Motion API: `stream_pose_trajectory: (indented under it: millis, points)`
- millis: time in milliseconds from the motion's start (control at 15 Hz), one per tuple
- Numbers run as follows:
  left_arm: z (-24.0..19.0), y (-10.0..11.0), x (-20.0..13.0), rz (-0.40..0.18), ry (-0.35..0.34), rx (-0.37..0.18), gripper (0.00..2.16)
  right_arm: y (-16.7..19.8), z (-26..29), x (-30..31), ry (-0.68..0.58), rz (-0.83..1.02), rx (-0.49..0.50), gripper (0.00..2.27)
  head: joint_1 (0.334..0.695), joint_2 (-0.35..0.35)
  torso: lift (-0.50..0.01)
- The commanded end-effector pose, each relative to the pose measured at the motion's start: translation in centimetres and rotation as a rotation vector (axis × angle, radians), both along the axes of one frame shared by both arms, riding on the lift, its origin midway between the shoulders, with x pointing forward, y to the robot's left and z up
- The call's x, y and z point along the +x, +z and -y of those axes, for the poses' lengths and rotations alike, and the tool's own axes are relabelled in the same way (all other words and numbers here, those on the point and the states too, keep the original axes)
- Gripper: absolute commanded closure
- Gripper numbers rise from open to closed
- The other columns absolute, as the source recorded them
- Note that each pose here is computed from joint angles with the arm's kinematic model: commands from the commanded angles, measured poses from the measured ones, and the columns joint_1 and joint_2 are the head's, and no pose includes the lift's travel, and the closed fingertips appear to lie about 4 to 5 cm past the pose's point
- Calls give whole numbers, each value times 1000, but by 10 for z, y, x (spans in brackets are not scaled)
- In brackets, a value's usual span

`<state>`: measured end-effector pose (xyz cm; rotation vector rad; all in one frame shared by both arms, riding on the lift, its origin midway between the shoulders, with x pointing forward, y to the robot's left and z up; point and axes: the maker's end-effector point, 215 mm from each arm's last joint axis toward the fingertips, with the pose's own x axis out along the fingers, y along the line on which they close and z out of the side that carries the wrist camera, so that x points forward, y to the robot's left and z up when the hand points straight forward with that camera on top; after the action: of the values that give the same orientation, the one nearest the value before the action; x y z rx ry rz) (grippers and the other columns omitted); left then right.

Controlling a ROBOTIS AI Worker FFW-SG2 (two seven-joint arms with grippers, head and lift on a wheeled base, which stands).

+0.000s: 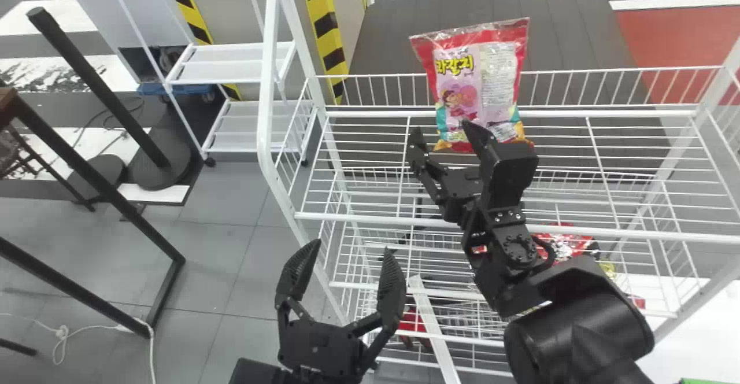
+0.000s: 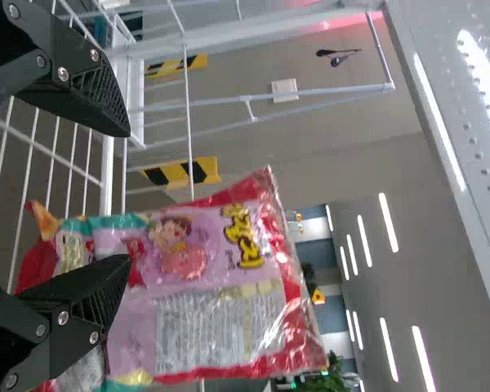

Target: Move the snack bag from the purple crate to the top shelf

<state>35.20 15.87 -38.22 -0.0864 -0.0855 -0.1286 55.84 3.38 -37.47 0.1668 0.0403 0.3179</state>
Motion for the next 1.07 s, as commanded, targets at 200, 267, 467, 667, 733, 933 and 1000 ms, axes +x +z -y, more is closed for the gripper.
stream_pose_trajectory:
  millis: [200, 267, 467, 667, 733, 933, 1000]
  points:
    - [1, 3, 1, 4, 0, -3, 83, 70, -17, -34, 12, 0, 59, 360, 695, 252, -1]
    - [1, 3, 1, 4, 0, -3, 83, 70, -6, -38, 4, -7, 34, 360, 695, 260, -1]
    - [-1, 2, 1, 2, 3, -2, 83, 67, 61, -55, -31, -2, -62, 296, 695, 244, -1]
    - [-2, 3, 2, 4, 4, -1, 83, 57, 120, -90, -32, 4, -140, 228, 695, 167, -1]
    - [-2, 3, 3, 4, 5, 0, 83, 55, 137, -106, -32, 13, -152, 191, 695, 146, -1]
    - [-3, 3, 4, -1, 5, 6, 83, 51, 178, -150, -49, 59, -160, 103, 695, 85, -1]
    - [-4, 3, 5, -2, 7, 8, 80, 53, 190, -163, -68, 84, -165, 97, 695, 67, -1]
